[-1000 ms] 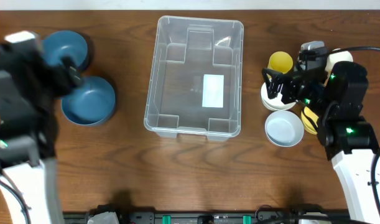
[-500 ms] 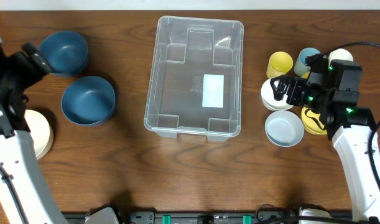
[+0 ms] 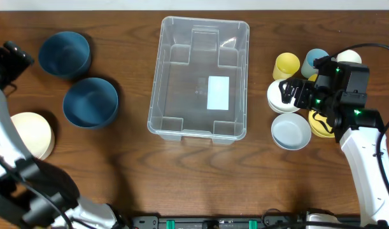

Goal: Pack container
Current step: 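Reach the left gripper to the far teal bowl and grasp its rim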

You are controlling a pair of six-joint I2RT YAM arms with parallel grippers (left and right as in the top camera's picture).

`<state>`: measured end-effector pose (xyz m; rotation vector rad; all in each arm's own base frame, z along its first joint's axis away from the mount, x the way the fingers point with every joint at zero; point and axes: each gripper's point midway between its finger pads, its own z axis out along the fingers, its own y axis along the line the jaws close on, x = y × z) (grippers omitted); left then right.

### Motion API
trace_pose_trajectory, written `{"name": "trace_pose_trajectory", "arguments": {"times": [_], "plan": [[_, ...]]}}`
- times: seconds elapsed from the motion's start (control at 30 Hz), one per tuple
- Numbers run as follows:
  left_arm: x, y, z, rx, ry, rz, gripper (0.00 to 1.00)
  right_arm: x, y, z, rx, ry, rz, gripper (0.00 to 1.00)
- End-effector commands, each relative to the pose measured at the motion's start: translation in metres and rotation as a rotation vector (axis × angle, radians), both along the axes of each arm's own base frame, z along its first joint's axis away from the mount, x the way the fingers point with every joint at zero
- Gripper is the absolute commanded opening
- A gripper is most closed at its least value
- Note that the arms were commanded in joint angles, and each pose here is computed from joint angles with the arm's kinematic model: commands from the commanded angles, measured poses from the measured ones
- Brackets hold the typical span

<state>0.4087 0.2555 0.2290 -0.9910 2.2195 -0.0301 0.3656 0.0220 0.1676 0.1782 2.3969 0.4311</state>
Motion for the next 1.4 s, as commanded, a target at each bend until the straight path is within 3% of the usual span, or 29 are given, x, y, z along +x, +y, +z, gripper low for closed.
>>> {"name": "trace_pose_trajectory", "arguments": {"times": [0.0, 0.47, 0.63, 0.97, 1.2, 1.37], "plan": [[0.023, 0.003, 0.000, -0.031, -0.035, -0.020, 0.99, 0.003, -0.004, 0.007, -0.008, -0.015, -0.010, 0.99], [0.077, 0.022, -0.129, -0.100, 0.064, -0.042, 1.00, -0.003, -0.006, 0.001, -0.024, 0.019, -0.021, 0.99], [0.099, 0.012, -0.158, -0.093, 0.057, -0.078, 0.93, -0.008, -0.006, -0.003, -0.022, 0.046, -0.020, 0.99], [0.106, 0.004, -0.184, -0.050, 0.113, -0.071, 0.51, -0.008, -0.006, -0.003, -0.021, 0.050, -0.020, 0.99], [0.103, 0.009, -0.176, -0.048, 0.106, -0.060, 0.14, -0.008, -0.006, -0.003, -0.021, 0.050, -0.020, 0.99], [0.105, 0.011, -0.144, -0.017, 0.056, -0.059, 0.06, -0.008, -0.006, -0.003, -0.021, 0.050, -0.020, 0.99]]}}
